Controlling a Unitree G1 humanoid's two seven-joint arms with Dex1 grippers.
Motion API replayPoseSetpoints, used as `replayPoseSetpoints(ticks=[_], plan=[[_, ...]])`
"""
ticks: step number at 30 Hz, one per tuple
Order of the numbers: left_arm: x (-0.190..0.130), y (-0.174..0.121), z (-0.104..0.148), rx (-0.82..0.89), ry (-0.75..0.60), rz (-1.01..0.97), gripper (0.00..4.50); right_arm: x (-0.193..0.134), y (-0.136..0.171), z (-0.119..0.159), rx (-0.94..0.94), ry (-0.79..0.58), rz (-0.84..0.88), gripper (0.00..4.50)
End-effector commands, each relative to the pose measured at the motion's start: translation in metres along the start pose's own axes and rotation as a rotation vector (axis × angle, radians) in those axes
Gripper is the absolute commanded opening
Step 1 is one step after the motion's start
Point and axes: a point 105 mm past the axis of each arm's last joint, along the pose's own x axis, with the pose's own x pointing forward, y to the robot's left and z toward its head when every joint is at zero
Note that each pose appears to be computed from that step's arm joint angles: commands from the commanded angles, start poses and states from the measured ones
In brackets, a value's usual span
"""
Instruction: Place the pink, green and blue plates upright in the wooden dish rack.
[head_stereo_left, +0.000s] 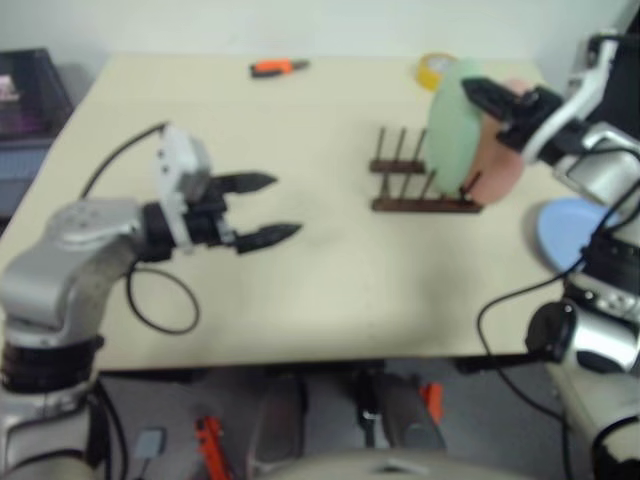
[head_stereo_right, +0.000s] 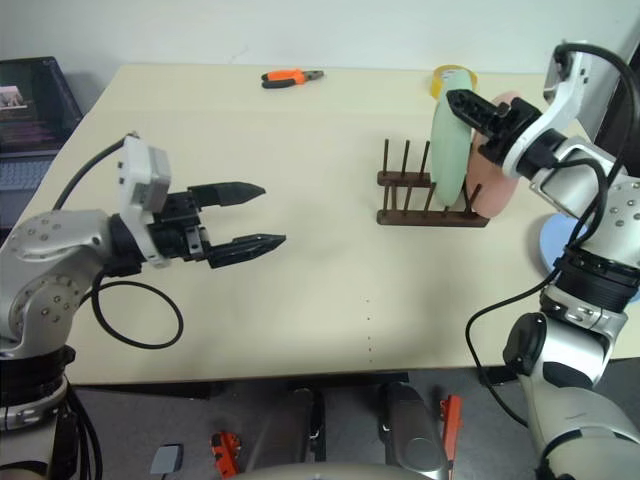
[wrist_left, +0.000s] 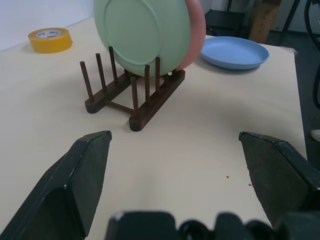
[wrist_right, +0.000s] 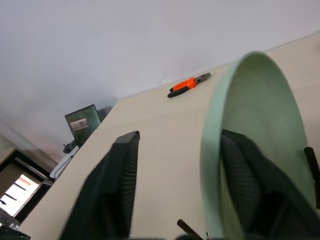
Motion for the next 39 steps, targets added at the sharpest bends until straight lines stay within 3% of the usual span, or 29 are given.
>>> replayPoseSetpoints(ticks=[1,9,14,17,21,30,39], plan=[[-0.001,0.002,0.009,0.042,-0.023,0.008,4.50,-0.004,0.011,0.025,-0.064,-0.083,0.038,3.17],[0.000,0.000,0.008,0.053,-0.006,-0.014,4.50,-0.015,0.020,0.047,-0.224,-0.100,0.045,3.17],[0.002,-0.005,0.009,0.080,0.010,-0.064,4.50,-0.041,0.021,0.054,-0.433,-0.003,0.029,3.17],[0.010,-0.010,0.009,0.114,0.030,-0.107,4.50,-0.065,0.008,0.041,-0.551,0.133,-0.024,3.17],[0.040,-0.015,0.000,0.156,0.055,-0.115,4.50,-0.102,-0.038,0.021,-0.655,0.308,-0.215,3.17],[0.126,-0.052,-0.031,0.235,0.082,-0.185,4.50,-0.169,-0.105,-0.033,-0.660,0.609,-0.537,3.17],[0.167,-0.069,-0.032,0.246,0.049,-0.220,4.50,-0.184,-0.143,-0.089,-0.585,0.695,-0.647,3.17]])
